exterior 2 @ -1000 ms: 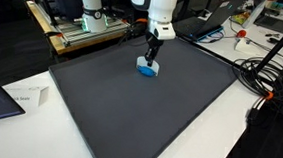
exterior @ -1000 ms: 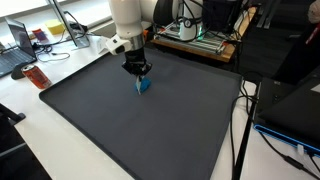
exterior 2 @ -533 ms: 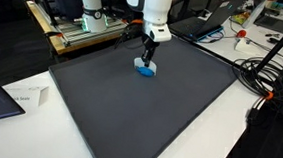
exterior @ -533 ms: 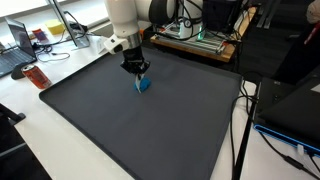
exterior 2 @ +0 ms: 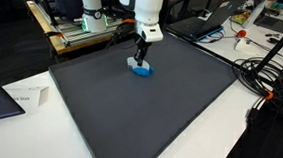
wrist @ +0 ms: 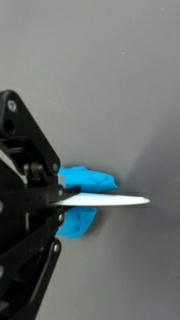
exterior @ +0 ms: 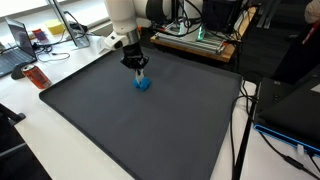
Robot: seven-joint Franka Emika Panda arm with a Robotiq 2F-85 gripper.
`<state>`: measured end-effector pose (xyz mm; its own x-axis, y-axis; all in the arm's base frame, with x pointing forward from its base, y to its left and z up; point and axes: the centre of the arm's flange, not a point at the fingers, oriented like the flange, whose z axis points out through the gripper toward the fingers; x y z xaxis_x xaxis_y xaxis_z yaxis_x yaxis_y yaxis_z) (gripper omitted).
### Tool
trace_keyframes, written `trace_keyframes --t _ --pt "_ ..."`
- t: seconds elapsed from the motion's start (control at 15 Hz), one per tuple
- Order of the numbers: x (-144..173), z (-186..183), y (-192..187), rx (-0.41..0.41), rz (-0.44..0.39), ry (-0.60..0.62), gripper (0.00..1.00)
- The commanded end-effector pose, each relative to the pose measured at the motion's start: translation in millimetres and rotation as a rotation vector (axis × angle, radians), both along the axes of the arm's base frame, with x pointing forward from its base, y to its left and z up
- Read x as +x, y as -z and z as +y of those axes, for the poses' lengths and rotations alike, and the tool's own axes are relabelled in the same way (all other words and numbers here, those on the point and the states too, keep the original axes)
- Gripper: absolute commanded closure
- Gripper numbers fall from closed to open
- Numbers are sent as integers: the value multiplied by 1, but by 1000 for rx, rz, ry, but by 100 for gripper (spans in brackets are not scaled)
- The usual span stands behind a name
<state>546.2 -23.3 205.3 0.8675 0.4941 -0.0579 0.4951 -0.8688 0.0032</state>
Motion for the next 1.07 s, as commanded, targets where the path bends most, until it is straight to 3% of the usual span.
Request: trace_keyframes --t 0.0,0.33,0.53,0.8,1.0 --pt "-44 -32 -4 1 40 -59 99" --pt "-81 -69 -49 45 -37 -89 99" --pt "-89 -81 -88 87 -115 -35 99" --pt "-83 -67 -136 95 -154 25 99" --pt "-74 -36 -160 42 -112 79 99"
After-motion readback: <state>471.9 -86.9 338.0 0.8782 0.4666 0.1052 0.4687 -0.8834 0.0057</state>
